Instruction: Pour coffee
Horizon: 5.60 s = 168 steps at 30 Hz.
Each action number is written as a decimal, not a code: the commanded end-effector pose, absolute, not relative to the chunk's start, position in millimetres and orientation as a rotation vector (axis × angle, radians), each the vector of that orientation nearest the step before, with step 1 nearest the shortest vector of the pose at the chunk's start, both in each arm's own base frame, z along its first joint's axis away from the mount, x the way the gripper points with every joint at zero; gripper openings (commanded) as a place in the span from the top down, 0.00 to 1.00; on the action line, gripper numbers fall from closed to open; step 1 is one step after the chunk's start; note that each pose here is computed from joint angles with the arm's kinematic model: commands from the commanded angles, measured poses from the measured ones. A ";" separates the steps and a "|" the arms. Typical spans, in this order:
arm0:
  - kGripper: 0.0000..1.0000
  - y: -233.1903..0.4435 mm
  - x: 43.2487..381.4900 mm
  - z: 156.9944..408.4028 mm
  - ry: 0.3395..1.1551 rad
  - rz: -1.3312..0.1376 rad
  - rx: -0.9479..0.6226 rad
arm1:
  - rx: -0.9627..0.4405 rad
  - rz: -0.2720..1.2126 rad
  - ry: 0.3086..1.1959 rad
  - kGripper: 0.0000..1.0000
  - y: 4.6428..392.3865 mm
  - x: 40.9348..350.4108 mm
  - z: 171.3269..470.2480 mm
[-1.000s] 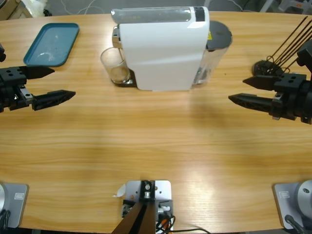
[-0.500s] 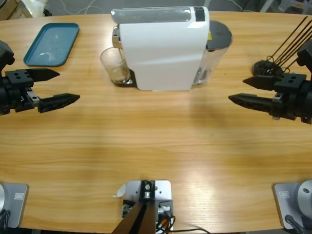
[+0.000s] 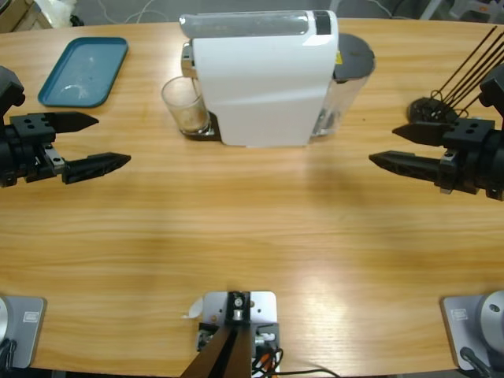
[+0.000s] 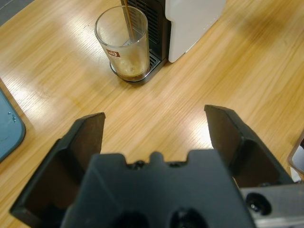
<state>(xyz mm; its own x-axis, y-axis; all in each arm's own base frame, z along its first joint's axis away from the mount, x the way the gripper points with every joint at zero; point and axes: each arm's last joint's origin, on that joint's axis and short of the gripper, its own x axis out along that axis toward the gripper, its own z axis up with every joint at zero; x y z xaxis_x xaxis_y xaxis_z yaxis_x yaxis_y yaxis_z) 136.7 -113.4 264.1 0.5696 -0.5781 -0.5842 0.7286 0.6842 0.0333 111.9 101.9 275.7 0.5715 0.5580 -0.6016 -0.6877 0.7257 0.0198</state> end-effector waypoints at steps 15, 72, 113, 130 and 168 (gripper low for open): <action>0.09 -116.2 134.9 247.1 0.636 -0.803 0.312 | -0.237 0.731 0.663 0.46 102.0 110.5 263.1; 0.09 -127.5 144.7 239.7 0.650 -0.820 0.307 | -0.230 0.738 0.667 0.46 102.0 109.8 263.1; 0.03 -169.6 282.3 181.6 0.652 -0.864 0.136 | -0.234 0.741 0.680 0.46 107.3 115.3 260.9; 0.22 -173.4 300.3 173.5 0.661 -0.904 0.105 | -0.236 0.740 0.688 0.46 108.0 116.1 259.8; 0.40 -110.2 280.0 214.7 0.549 -0.664 0.145 | -0.236 0.741 0.689 0.46 108.5 116.6 259.9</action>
<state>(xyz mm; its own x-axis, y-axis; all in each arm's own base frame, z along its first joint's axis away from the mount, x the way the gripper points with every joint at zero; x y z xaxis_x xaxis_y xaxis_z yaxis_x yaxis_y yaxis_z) 284.1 -141.7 194.2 0.5517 -0.6128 -0.5658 0.6941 0.7135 -0.0959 118.8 108.0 270.6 0.5600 0.5480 -0.6213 -0.6858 0.7275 0.0235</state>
